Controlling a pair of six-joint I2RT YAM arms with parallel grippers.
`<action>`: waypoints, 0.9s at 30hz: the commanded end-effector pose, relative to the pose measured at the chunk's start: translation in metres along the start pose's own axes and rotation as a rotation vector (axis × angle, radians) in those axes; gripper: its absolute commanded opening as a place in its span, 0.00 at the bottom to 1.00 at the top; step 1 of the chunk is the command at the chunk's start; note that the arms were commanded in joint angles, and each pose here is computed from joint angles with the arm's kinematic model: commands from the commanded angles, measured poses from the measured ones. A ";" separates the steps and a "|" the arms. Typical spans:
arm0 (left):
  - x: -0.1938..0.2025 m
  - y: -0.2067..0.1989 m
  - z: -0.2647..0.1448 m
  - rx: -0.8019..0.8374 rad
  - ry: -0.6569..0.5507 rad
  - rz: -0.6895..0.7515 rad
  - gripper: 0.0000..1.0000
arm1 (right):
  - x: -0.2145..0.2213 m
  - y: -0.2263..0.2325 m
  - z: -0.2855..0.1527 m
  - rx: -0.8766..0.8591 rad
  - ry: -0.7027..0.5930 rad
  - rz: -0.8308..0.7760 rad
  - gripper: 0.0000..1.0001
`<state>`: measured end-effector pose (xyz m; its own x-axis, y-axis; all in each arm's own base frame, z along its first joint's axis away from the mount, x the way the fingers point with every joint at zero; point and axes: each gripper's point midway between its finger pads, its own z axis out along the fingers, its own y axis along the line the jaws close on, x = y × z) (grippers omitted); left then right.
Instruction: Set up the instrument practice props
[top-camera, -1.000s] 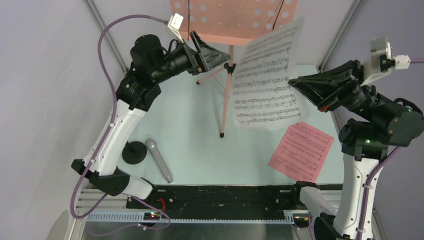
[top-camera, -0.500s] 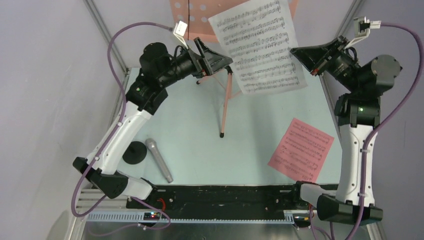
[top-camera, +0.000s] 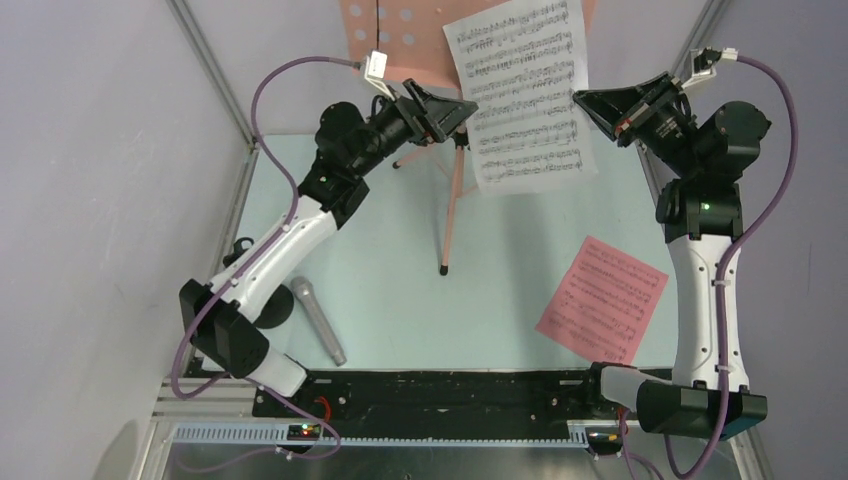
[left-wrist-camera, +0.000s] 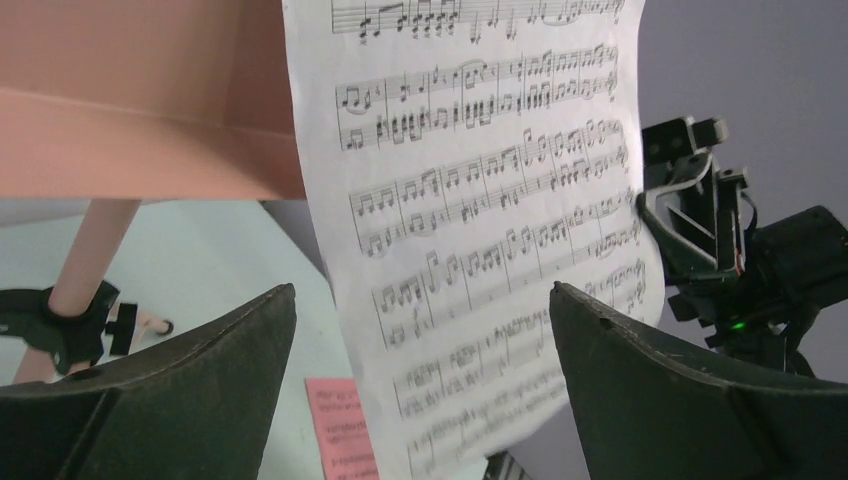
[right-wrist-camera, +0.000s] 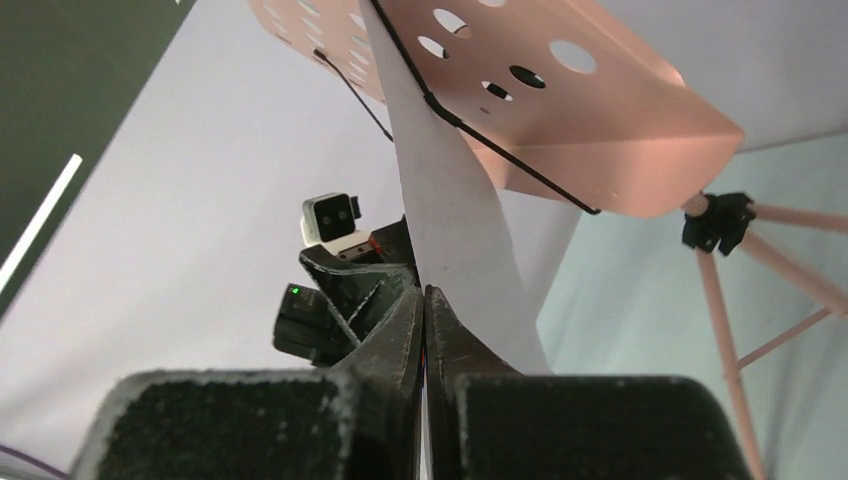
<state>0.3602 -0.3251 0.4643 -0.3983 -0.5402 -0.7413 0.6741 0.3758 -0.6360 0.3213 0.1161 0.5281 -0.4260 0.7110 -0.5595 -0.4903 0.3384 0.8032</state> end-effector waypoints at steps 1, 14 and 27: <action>-0.022 -0.014 0.013 0.090 -0.114 0.004 1.00 | 0.000 0.010 -0.005 0.003 -0.029 0.163 0.00; -0.016 -0.013 0.025 0.191 -0.150 -0.064 0.68 | 0.006 0.010 0.001 0.009 -0.014 0.303 0.00; -0.029 -0.011 0.015 0.249 -0.171 -0.103 0.26 | 0.012 -0.016 0.009 0.084 0.013 0.231 0.00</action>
<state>0.3900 -0.3334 0.4570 -0.4159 -0.6651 -0.6202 0.7021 0.1987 -0.6838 0.3307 0.1234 0.5047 -0.5444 0.7759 -0.3187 -0.2813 0.1890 0.9408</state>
